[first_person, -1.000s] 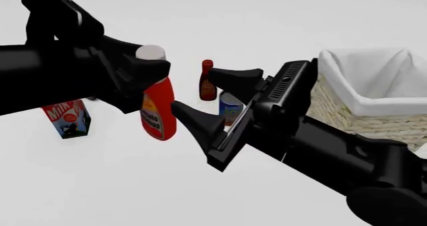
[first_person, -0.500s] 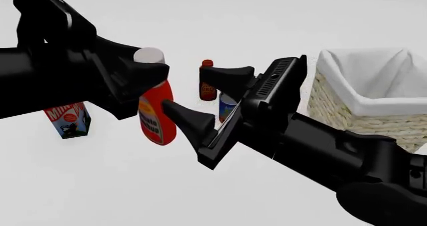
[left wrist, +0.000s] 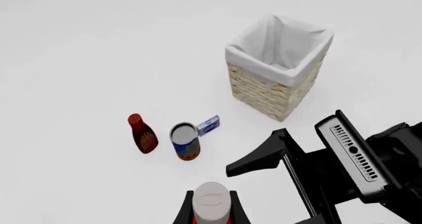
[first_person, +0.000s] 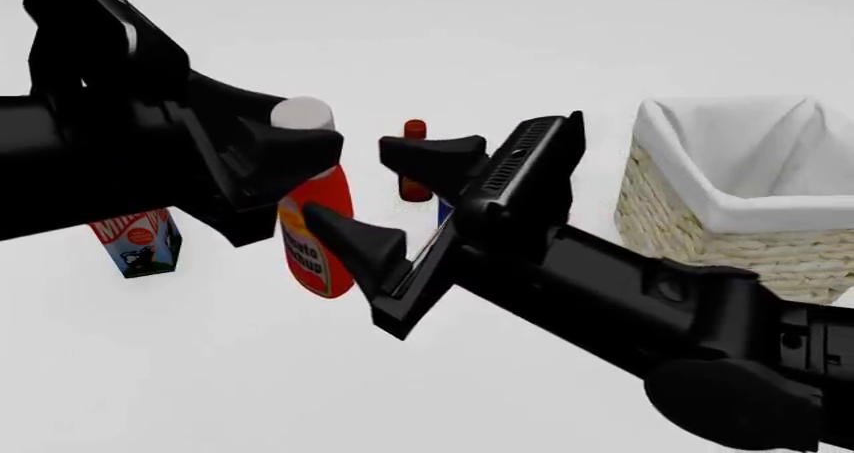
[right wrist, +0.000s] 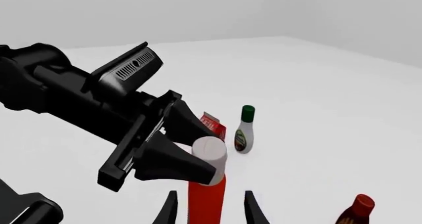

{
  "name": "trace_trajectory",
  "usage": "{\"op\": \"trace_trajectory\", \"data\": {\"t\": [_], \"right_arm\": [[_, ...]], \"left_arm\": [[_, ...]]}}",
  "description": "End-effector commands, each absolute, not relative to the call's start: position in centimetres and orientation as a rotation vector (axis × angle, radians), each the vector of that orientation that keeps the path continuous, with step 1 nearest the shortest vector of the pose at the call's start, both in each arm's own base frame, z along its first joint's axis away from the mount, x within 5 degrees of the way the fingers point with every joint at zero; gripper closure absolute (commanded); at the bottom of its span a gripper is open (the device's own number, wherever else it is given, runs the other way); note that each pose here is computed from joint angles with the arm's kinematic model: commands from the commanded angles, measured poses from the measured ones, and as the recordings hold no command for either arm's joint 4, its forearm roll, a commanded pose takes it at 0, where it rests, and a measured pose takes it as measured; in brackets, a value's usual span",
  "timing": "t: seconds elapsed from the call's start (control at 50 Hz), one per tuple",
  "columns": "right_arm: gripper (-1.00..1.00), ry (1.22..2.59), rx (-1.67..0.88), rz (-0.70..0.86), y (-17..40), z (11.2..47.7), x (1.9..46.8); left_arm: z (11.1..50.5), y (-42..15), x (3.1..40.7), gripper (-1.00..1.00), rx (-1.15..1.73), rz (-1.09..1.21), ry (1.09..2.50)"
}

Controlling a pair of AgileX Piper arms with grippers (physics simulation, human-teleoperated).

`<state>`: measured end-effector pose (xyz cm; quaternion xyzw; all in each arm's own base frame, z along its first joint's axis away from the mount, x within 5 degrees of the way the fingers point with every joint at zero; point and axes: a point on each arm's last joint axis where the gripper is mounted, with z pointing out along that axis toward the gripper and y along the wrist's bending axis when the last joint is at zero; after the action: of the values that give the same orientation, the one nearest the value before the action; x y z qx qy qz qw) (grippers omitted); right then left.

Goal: Pick the ketchup and place it in the basket.

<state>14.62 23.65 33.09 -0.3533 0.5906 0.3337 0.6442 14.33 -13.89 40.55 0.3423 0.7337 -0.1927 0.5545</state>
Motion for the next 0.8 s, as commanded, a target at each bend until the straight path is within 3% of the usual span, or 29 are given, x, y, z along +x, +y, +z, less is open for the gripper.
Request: {"op": "trace_trajectory", "data": {"t": [0.02,0.8], "right_arm": [[-1.0,1.351,-0.806,0.765,24.2,32.7,14.8],[-1.0,1.38,-0.817,0.769,25.9,30.9,15.8]], "left_arm": [[41.3,-13.8,13.9,1.0,0.824,-0.459,1.71],[42.4,-13.9,13.1,1.0,0.834,-0.491,1.698]]}}
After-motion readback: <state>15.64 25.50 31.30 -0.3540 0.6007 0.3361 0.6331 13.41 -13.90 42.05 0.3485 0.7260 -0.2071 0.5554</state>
